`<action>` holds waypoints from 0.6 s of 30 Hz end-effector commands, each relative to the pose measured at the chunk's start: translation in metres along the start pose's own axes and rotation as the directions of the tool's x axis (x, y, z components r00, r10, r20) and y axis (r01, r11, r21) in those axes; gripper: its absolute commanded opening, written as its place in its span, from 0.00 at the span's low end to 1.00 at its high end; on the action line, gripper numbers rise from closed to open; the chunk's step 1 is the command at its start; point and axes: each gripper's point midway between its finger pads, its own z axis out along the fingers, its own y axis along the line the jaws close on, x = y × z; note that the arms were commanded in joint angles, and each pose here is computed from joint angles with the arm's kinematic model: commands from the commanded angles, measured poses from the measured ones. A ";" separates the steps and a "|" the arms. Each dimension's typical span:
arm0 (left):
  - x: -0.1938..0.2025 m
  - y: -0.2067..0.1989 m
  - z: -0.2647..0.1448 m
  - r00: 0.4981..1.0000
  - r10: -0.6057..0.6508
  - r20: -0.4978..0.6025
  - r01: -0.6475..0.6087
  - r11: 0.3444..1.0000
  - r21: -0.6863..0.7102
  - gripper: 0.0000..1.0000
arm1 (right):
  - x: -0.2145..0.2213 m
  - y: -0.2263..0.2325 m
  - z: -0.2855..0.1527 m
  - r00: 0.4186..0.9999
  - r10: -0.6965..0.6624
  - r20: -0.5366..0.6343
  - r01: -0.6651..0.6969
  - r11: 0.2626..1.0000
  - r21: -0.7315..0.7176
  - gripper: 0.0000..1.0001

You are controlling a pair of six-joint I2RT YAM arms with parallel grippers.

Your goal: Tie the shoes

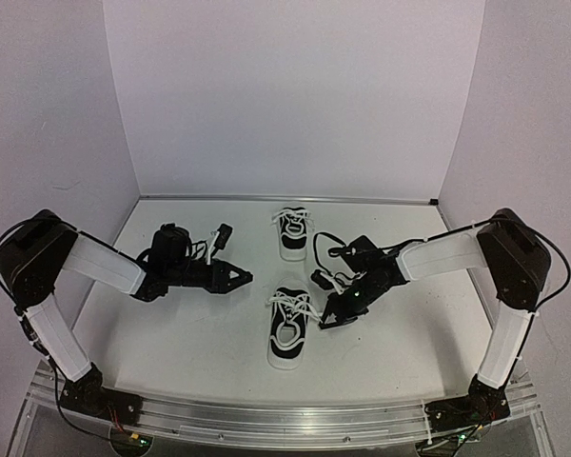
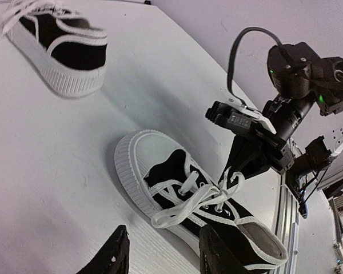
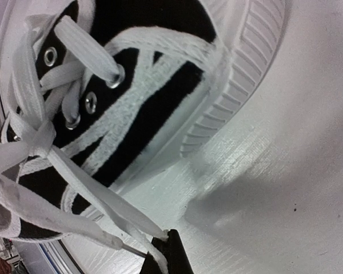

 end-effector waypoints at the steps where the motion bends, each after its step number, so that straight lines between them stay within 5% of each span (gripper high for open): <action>1: -0.021 -0.029 -0.008 0.981 0.192 -0.006 -0.191 0.981 0.026 0.44 | -0.011 0.017 -0.014 0.999 -0.036 0.024 0.037 0.999 -0.028 0.00; 9: 0.011 -0.059 0.025 0.954 0.258 -0.155 -0.230 0.956 0.180 0.42 | -0.007 0.010 -0.010 1.000 -0.019 0.011 0.019 1.000 -0.003 0.00; 18: 0.037 -0.045 0.054 0.962 0.136 -0.238 -0.087 0.975 0.206 0.42 | -0.004 0.005 -0.009 1.000 -0.009 0.006 0.009 1.000 0.017 0.00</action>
